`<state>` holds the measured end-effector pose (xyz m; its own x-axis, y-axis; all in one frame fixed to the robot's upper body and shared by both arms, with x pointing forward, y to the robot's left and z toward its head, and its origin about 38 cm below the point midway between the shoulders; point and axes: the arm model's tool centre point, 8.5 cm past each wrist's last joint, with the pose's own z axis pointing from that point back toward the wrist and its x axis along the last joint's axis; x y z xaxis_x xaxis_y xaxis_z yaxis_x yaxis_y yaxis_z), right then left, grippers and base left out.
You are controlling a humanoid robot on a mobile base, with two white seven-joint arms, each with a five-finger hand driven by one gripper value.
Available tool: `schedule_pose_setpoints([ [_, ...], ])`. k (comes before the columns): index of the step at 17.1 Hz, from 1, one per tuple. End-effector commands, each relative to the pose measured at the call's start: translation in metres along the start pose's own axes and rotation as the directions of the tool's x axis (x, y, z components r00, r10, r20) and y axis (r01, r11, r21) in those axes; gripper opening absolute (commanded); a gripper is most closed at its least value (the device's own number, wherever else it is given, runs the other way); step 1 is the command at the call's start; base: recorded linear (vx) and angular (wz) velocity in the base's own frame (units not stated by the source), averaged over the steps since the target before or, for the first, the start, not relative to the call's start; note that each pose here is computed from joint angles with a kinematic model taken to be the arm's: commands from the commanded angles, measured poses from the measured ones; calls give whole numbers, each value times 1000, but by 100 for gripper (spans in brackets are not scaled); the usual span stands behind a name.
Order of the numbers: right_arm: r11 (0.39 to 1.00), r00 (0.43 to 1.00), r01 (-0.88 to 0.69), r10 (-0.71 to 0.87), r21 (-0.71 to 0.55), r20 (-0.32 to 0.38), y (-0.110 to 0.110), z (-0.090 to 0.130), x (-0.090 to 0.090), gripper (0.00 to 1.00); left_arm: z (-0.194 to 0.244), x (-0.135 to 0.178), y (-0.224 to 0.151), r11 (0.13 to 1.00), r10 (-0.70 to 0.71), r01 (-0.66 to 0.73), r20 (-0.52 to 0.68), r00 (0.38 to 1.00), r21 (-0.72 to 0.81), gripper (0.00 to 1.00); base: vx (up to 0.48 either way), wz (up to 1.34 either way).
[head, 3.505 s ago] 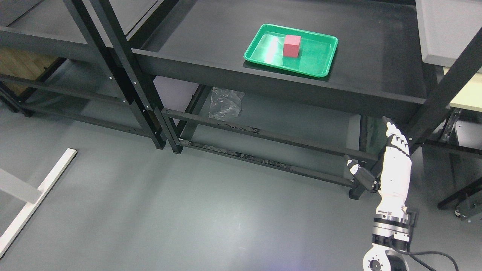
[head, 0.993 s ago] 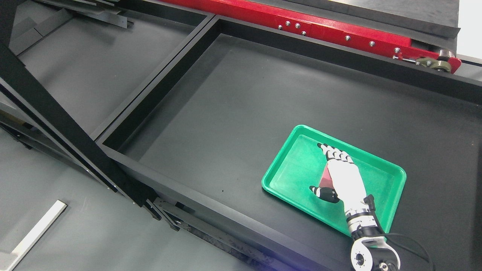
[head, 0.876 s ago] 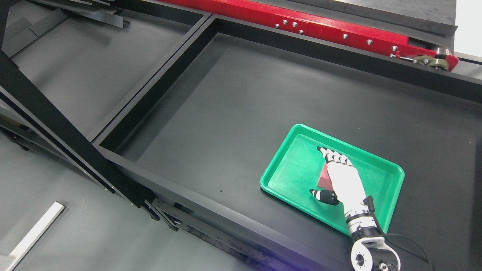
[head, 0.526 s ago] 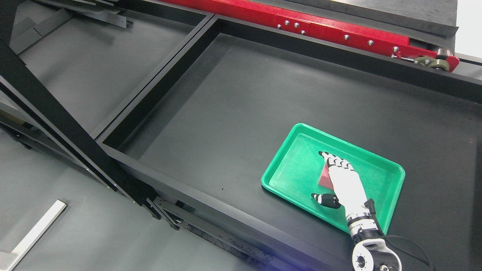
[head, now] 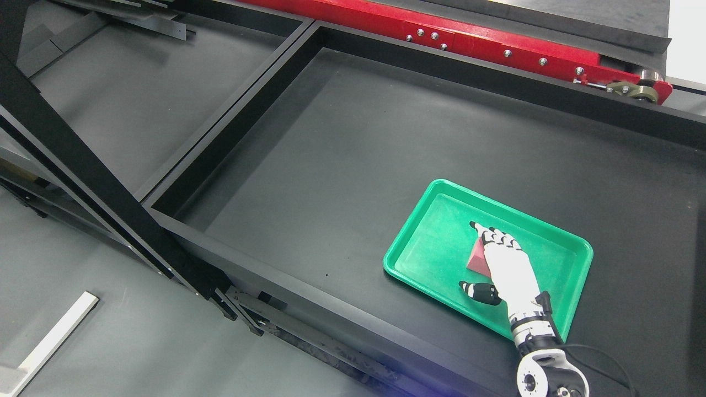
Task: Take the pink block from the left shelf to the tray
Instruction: 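Close the right hand fingers around the pink cube and lift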
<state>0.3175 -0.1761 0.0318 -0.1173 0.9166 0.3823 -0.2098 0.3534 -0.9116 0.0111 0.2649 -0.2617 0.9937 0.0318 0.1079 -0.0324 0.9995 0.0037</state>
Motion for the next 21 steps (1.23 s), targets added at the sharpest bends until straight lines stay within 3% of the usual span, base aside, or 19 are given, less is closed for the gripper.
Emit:
schedule_pose_setpoints([
  [1, 999, 1000, -20, 20, -43, -7, -4, 0, -8, 67, -1, 22, 11, 1000, -7, 7, 45, 999, 16, 100, 0, 0],
  [6, 997, 1000, -22, 23, -76, 4, -10, -4, -6, 39, -1, 22, 11, 1000, -7, 7, 45, 999, 16, 100, 0, 0],
  [10, 997, 999, -25, 27, -76, 31, -10, -3, -4, 2, -1, 22, 11, 1000, -7, 7, 45, 999, 16, 100, 0, 0],
  [13, 994, 998, -20, 25, -103, 50, -14, -3, -3, 1, -1, 22, 11, 1000, -7, 7, 45, 999, 16, 100, 0, 0],
  [16, 974, 995, -8, 31, -227, 98, -27, -2, 2, 1, -1, 22, 11, 1000, -7, 7, 45, 999, 16, 100, 0, 0],
  [21, 846, 989, 44, 38, -532, 142, -56, 10, 8, 1, -1, 22, 11, 1000, -7, 7, 45, 999, 16, 100, -3, 2],
])
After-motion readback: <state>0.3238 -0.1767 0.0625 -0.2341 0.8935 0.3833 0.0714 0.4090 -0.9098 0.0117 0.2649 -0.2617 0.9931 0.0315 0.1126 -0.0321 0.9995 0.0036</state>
